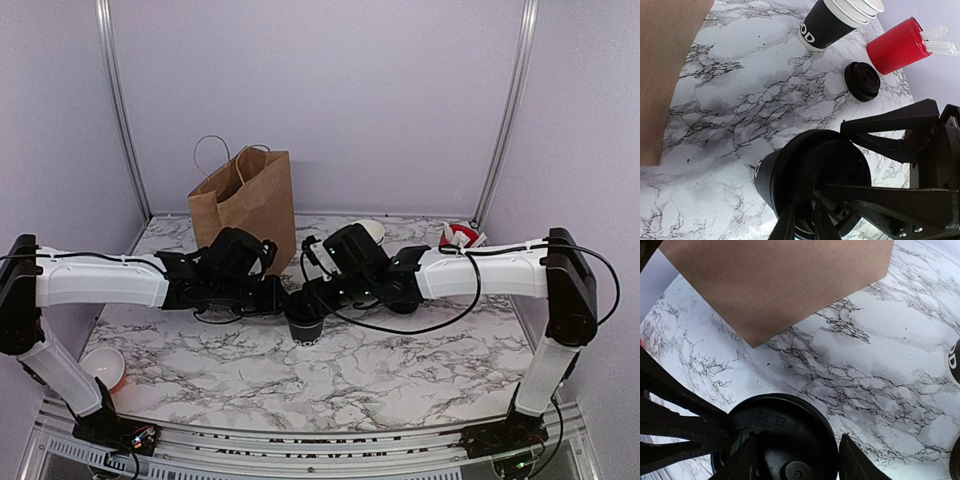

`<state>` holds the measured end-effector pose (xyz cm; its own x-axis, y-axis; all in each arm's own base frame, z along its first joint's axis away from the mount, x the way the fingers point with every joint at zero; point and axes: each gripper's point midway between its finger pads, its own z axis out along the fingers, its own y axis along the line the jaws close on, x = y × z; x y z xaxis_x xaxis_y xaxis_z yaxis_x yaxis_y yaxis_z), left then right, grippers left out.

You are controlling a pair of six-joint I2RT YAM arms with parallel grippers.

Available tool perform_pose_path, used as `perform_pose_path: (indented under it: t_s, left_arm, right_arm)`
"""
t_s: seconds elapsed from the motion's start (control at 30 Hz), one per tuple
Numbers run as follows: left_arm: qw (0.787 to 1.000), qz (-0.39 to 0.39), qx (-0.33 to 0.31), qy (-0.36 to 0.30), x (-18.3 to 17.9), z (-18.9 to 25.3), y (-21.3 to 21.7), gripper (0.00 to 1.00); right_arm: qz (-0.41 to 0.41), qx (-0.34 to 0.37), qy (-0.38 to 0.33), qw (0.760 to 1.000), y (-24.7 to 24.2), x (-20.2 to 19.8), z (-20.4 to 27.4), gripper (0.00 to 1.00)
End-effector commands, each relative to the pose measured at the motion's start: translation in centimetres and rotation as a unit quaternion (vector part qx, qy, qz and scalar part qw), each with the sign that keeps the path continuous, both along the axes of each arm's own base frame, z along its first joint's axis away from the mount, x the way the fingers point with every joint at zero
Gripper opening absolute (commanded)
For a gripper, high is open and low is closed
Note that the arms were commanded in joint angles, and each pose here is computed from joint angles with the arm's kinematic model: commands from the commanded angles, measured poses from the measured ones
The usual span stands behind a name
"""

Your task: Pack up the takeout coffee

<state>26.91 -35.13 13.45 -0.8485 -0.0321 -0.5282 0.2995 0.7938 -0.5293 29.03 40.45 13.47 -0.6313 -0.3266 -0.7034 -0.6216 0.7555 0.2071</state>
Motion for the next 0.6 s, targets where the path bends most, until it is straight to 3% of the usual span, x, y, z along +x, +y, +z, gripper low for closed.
perform_pose_path:
  t_s: [0.0, 0.37, 0.57]
  left_arm:
    - [1.0, -0.021, 0.02, -0.003, -1.1, 1.9, 0.2, 0.16]
    - [0.998, -0.059, 0.0, -0.027, -2.6, 5.6, -1.4, 0.17]
    - [0.996, -0.077, -0.011, -0.05, -4.0, 8.1, -2.5, 0.16]
  right_arm:
    - [0.006, -0.017, 0.011, 1.0, -0.3, -0.6, -0.3, 0.53]
    - [-0.01, 0.005, -0.028, 1.0, -1.4, 0.2, 4.0, 0.56]
    - [-0.02, -0.011, -0.01, 1.0, -3.0, 1.0, 2.1, 0.54]
